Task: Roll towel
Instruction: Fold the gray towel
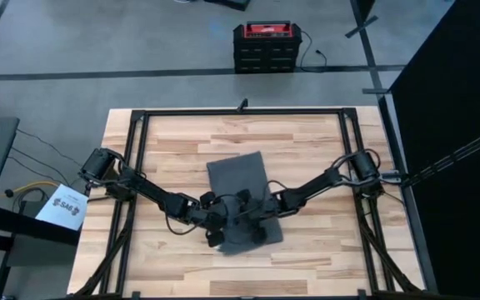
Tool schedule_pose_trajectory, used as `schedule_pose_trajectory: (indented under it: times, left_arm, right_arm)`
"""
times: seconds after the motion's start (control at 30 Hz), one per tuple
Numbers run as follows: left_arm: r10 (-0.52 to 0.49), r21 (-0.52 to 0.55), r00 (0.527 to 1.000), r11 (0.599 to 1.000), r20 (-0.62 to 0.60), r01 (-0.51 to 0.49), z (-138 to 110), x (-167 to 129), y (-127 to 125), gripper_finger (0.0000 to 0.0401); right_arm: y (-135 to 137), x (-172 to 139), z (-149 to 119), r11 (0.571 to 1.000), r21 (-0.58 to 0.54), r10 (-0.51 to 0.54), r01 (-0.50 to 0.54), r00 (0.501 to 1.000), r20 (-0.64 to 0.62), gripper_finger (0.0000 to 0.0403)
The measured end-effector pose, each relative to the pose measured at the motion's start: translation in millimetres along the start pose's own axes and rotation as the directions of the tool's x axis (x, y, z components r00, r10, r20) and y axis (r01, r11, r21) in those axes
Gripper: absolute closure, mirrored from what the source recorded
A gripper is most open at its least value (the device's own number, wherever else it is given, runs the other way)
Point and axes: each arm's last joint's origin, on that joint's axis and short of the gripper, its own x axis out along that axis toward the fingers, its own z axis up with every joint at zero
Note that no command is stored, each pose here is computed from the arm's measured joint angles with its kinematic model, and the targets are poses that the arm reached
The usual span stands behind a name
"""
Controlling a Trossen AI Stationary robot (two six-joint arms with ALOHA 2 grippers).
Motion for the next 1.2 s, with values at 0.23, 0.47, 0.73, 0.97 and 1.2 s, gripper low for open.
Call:
schedule_pose_trajectory:
  times: [0.23,0.47,0.73,0.97,1.2]
  left_arm:
    - [0.014,-0.028,0.998,0.999,-0.055,-0.015,-8,-2,-2,0.0355]
    - [0.009,-0.033,0.998,0.999,-0.062,-0.011,-10,-4,-7,0.0355]
    - [-0.001,-0.016,0.988,1.000,-0.153,-0.002,1,-28,-23,0.0355]
    - [0.044,-0.066,0.980,0.996,-0.194,-0.057,-11,-32,-30,0.0355]
    - [0.069,-0.107,0.988,0.991,-0.140,-0.084,-21,-28,-28,0.0355]
  right_arm:
    - [-4,-19,12,0.999,-0.017,0.032,-0.034,0.995,-0.090,0.0336]
    - [-8,-24,22,1.000,0.029,0.010,-0.010,1.000,-0.020,0.0336]
    - [-6,-13,16,0.999,0.037,0.009,-0.009,1.000,-0.020,0.0336]
    - [-11,-13,14,0.999,0.048,0.001,0.000,1.000,-0.024,0.0336]
    - [-10,-6,18,0.997,0.075,-0.011,0.007,0.998,0.059,0.0336]
